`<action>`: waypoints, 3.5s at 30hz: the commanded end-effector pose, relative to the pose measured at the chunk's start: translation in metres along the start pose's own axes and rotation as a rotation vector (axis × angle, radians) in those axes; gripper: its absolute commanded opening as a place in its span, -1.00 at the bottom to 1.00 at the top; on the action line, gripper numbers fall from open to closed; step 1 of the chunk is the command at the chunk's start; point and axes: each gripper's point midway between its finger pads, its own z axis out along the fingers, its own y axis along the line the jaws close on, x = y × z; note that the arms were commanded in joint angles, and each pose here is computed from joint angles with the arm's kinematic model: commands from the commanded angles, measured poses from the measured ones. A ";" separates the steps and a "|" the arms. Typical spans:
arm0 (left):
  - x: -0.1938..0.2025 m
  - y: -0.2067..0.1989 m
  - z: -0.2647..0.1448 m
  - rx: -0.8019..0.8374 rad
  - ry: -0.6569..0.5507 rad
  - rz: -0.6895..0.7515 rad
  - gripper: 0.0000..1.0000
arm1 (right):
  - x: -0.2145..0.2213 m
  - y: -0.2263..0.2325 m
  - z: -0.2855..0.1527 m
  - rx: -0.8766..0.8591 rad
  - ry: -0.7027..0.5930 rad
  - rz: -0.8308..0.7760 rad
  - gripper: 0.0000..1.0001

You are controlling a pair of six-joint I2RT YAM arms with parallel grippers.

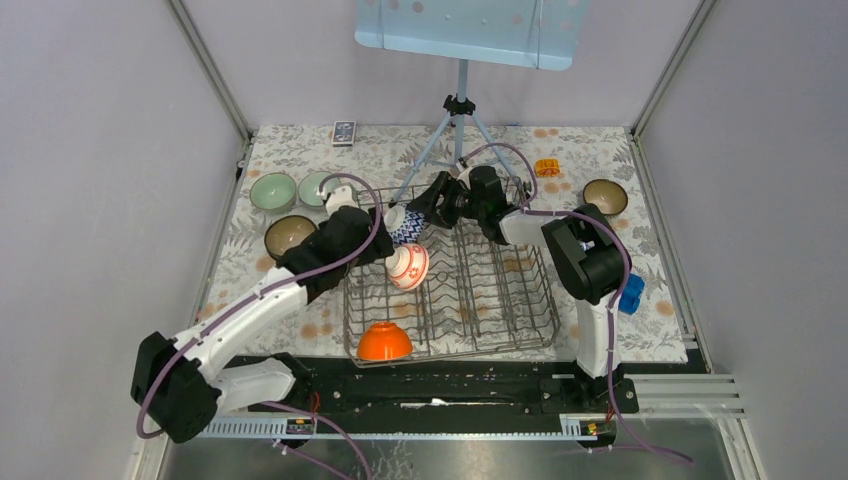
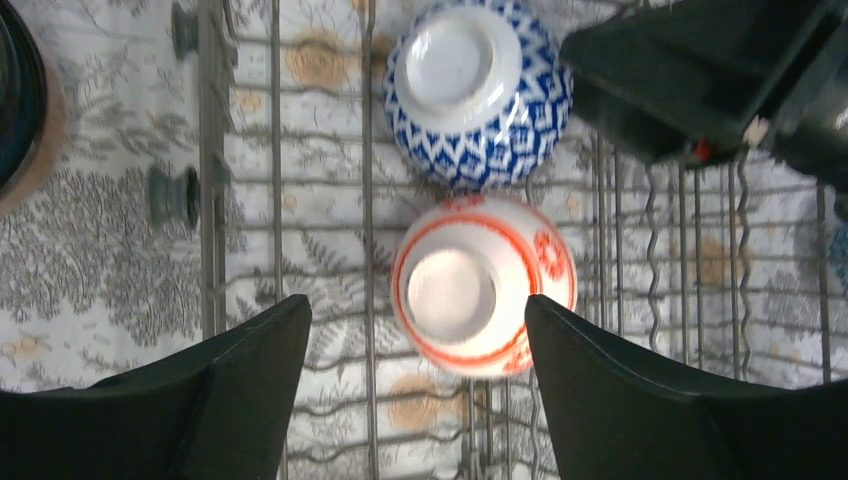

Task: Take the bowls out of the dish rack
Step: Pick up the bowl from the dish rack.

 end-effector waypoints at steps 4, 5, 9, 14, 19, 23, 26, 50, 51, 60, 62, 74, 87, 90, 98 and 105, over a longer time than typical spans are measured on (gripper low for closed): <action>-0.059 -0.023 0.030 0.072 -0.101 -0.094 0.40 | 0.010 0.004 0.001 -0.044 0.027 -0.004 0.33; -0.061 -0.022 0.035 0.068 -0.100 -0.102 0.34 | 0.011 0.004 0.001 -0.047 0.029 -0.002 0.32; -0.068 -0.019 0.053 0.061 -0.101 -0.122 0.19 | 0.012 0.005 0.000 -0.055 0.029 0.002 0.27; -0.071 -0.014 0.078 0.035 -0.089 -0.128 0.03 | 0.012 0.011 0.000 -0.090 0.030 0.014 0.16; -0.072 -0.011 0.099 0.016 -0.074 -0.123 -0.08 | 0.013 0.015 0.000 -0.115 0.041 0.018 0.06; -0.068 -0.008 0.112 0.002 -0.050 -0.121 -0.15 | 0.015 0.017 0.001 -0.134 0.057 0.020 -0.03; -0.062 -0.005 0.117 -0.004 -0.032 -0.118 -0.18 | 0.017 0.019 0.001 -0.148 0.064 0.023 -0.10; -0.044 0.002 0.128 -0.021 0.013 -0.108 -0.28 | 0.023 0.039 0.014 -0.277 0.112 0.073 -0.48; -0.044 0.002 0.128 -0.022 0.013 -0.107 -0.29 | 0.024 0.041 0.015 -0.285 0.115 0.072 -0.48; -0.042 0.006 0.129 -0.040 0.017 -0.102 -0.30 | 0.029 0.051 0.022 -0.333 0.150 0.072 -0.38; -0.042 0.007 0.129 -0.043 0.015 -0.103 -0.31 | 0.031 0.050 0.023 -0.331 0.152 0.075 -0.41; -0.054 0.011 0.118 -0.068 -0.019 -0.105 -0.31 | 0.029 0.063 0.019 -0.379 0.155 0.071 -1.00; -0.082 0.016 0.081 -0.089 -0.105 -0.112 -0.22 | 0.014 0.092 0.013 -0.488 0.122 0.058 -1.00; -0.085 0.017 0.074 -0.088 -0.116 -0.117 -0.20 | 0.010 0.102 0.010 -0.518 0.109 0.053 -1.00; -0.108 0.015 0.040 -0.080 -0.179 -0.155 -0.03 | -0.002 0.131 -0.005 -0.581 0.087 0.016 -1.00; -0.132 0.013 -0.007 -0.051 -0.247 -0.194 0.25 | -0.003 0.153 -0.021 -0.578 0.082 -0.039 -1.00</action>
